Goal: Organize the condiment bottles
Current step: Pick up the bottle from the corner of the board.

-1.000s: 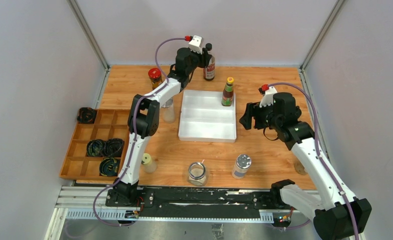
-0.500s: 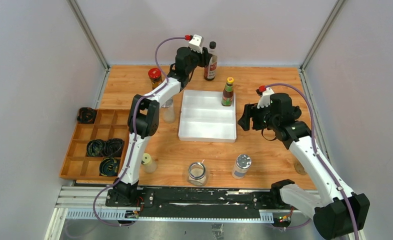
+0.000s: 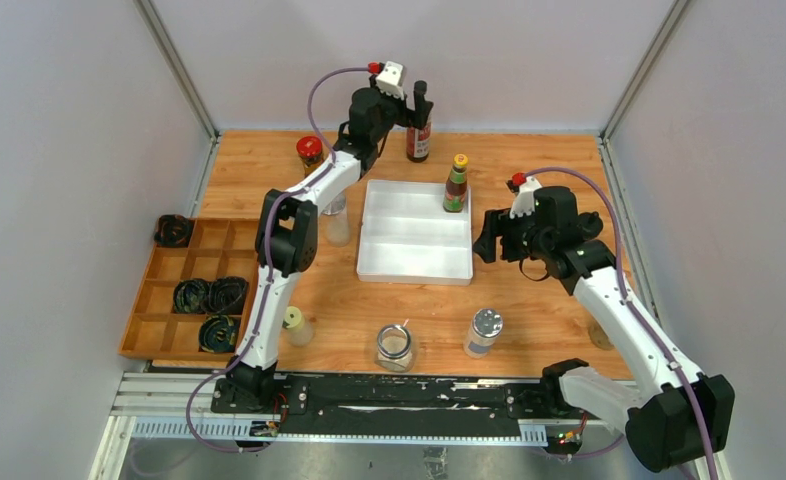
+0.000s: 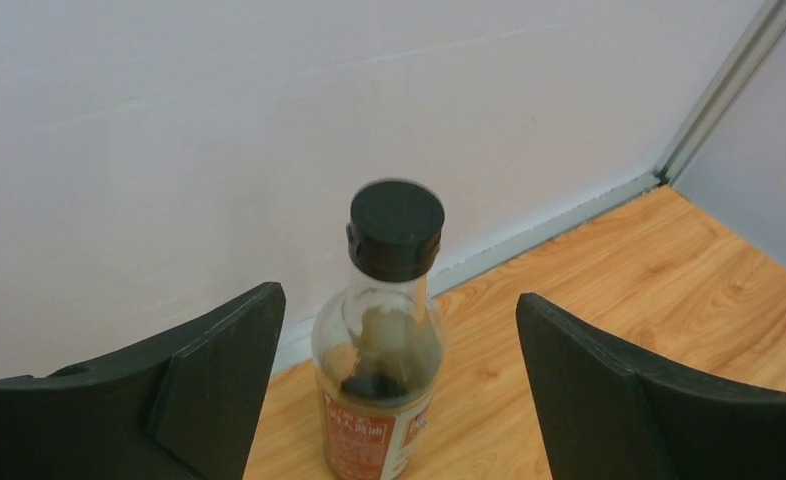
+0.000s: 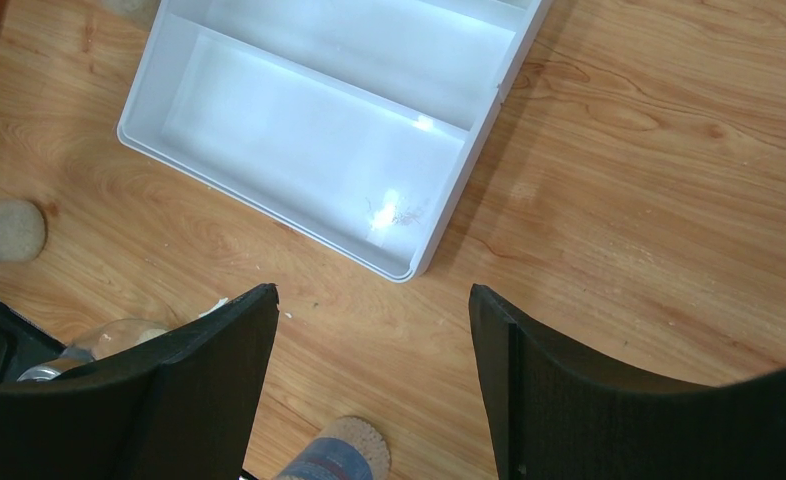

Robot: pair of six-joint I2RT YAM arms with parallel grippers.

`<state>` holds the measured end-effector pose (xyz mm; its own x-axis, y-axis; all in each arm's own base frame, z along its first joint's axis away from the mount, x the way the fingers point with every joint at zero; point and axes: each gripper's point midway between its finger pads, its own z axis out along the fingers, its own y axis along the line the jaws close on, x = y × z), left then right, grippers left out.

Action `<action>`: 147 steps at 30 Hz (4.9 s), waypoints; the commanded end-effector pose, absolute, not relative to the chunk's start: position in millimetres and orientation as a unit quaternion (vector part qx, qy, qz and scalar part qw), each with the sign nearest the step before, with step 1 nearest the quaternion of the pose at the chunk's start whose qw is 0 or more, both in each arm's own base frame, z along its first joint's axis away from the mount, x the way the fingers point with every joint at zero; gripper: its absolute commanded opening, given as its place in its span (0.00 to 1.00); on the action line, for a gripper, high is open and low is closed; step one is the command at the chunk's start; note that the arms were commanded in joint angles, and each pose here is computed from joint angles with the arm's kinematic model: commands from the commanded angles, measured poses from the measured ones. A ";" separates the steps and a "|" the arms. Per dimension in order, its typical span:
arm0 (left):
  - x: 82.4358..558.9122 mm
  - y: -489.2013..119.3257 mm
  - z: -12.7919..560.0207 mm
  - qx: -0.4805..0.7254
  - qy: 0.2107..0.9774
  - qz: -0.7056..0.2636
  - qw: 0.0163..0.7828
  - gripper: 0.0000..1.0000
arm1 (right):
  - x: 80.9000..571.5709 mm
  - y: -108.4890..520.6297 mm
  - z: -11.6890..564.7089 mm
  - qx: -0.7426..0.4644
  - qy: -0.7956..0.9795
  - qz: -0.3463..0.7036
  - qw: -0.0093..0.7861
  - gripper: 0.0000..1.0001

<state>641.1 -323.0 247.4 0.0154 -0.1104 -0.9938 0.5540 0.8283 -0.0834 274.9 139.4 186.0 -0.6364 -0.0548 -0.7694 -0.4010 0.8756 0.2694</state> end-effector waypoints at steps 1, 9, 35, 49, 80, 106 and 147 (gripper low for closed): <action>648.2 -323.4 283.7 0.165 0.625 -0.240 0.724 0.98 | 270.9 147.3 176.7 -0.142 0.880 0.223 0.394 0.75; 666.1 -326.3 275.7 0.152 0.615 -0.240 0.736 0.99 | 272.1 151.2 163.5 -0.145 0.887 0.227 0.376 0.75; 675.4 -326.8 261.1 0.134 0.607 -0.262 0.739 0.60 | 267.4 155.0 149.7 -0.148 0.895 0.227 0.355 0.74; 667.7 -325.0 257.9 0.143 0.614 -0.259 0.731 0.50 | 266.7 157.9 145.4 -0.148 0.897 0.228 0.348 0.74; 654.3 -322.1 273.3 0.159 0.611 -0.259 0.731 0.44 | 260.6 164.8 140.0 -0.153 0.898 0.234 0.340 0.74; 636.5 -316.4 304.1 0.168 0.601 -0.258 0.737 0.43 | 254.7 174.0 147.1 -0.162 0.894 0.238 0.343 0.74; 578.2 -303.9 353.8 0.197 0.591 -0.268 0.735 0.42 | 233.4 180.3 169.2 -0.170 0.883 0.247 0.362 0.74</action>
<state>599.8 -309.0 250.5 -0.0553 -0.0826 -0.9950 0.5978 0.7955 -0.0993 242.7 180.4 167.8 -0.6697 -0.1190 -0.7330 -0.4849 0.8177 0.3103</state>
